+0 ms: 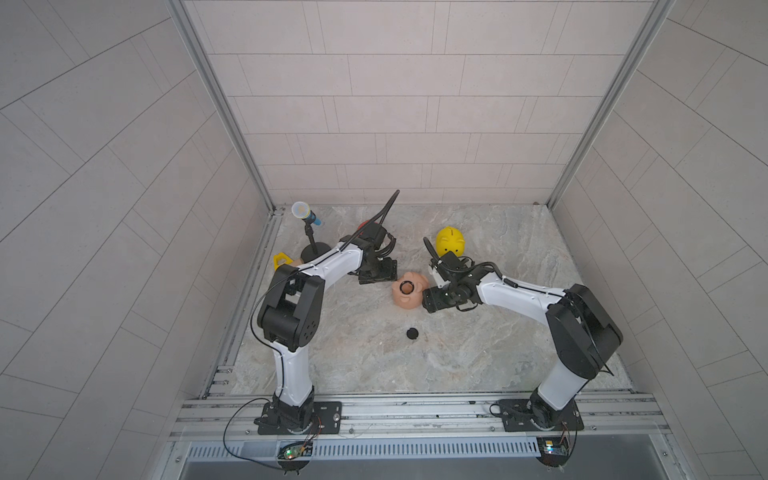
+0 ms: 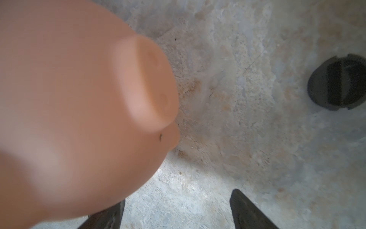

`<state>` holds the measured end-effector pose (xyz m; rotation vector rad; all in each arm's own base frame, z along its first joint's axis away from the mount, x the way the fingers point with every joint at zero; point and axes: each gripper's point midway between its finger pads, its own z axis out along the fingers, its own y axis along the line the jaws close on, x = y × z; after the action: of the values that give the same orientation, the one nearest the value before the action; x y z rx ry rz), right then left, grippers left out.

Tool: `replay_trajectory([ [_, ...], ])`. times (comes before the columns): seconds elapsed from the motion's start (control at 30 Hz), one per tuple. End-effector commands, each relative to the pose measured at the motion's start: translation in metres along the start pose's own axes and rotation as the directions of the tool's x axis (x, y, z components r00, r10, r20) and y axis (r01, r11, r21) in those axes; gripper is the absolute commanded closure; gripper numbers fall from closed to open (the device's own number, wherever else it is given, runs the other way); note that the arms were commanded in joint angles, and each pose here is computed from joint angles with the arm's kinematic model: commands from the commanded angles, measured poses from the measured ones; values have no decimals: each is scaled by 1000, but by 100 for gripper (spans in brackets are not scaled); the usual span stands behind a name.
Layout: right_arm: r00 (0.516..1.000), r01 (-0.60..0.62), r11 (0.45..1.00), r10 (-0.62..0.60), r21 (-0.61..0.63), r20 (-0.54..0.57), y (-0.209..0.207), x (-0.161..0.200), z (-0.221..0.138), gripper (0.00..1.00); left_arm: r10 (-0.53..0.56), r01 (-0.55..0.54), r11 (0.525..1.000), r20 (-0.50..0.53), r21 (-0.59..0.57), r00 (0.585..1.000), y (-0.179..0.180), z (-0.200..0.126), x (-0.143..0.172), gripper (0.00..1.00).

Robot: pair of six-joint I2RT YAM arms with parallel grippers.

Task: Close piggy banks
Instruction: Adjust the piggy bank at the center of the board.

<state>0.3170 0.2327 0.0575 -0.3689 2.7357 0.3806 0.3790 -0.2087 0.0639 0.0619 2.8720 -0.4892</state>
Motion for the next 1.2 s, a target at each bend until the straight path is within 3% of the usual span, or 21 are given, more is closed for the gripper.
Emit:
replay_trajectory([
  [0.0, 1000, -5, 1000, 5, 5, -8, -2, -5, 1, 16, -4, 4, 1000, 9, 3, 1000, -1, -6, 2, 20],
  [1.17, 999, -35, 999, 36, 31, -31, -13, -34, 17, 16, -57, 57, 998, 19, 23, 998, 8, -6, 31, 20],
])
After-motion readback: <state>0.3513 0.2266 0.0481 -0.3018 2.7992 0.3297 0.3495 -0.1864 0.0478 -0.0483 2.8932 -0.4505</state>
